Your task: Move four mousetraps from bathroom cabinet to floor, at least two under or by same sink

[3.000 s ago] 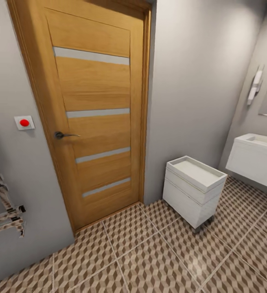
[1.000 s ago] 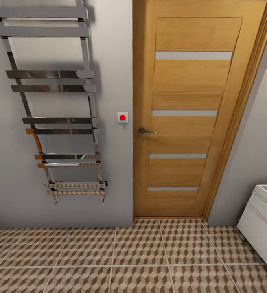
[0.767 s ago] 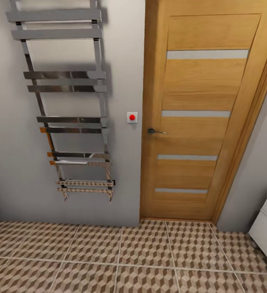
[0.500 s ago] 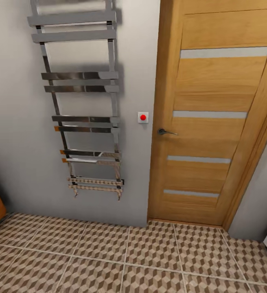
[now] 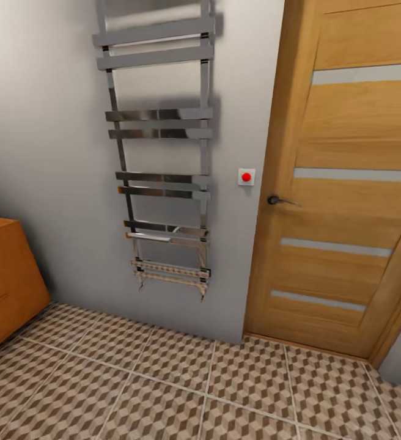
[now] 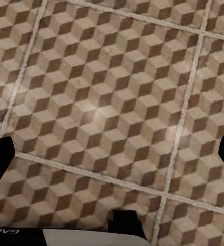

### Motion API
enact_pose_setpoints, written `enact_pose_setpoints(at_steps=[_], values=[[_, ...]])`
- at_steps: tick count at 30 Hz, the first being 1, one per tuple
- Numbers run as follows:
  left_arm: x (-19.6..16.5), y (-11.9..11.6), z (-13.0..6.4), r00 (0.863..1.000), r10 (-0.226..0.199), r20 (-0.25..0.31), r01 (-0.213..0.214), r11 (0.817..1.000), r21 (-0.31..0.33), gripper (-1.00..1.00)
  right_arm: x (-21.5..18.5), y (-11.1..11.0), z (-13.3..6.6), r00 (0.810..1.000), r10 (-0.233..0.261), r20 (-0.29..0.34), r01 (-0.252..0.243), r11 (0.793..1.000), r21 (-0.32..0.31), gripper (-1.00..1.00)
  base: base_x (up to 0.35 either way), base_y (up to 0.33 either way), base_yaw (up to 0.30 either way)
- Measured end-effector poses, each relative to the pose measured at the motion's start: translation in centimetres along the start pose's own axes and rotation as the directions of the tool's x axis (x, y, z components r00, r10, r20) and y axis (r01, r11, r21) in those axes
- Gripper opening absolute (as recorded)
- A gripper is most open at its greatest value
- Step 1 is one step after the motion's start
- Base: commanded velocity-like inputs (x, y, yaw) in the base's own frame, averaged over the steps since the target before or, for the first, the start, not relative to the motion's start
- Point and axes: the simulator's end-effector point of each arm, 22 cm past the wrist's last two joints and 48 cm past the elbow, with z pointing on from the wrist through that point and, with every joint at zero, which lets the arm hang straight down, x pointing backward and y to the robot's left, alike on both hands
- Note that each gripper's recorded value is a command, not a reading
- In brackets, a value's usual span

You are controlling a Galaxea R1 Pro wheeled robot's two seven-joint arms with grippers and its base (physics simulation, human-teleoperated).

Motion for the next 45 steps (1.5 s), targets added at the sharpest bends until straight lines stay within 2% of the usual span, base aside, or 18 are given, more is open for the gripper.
enact_pose_setpoints(at_steps=[45], values=[[0.01,0.09,0.0,1.0,-0.001,-0.001,0.001,1.0,-0.001,1.0,-0.02,0.0,0.0,1.0,0.001,0.001,-0.001,1.0,0.0,1.0,0.0,0.0,0.286]])
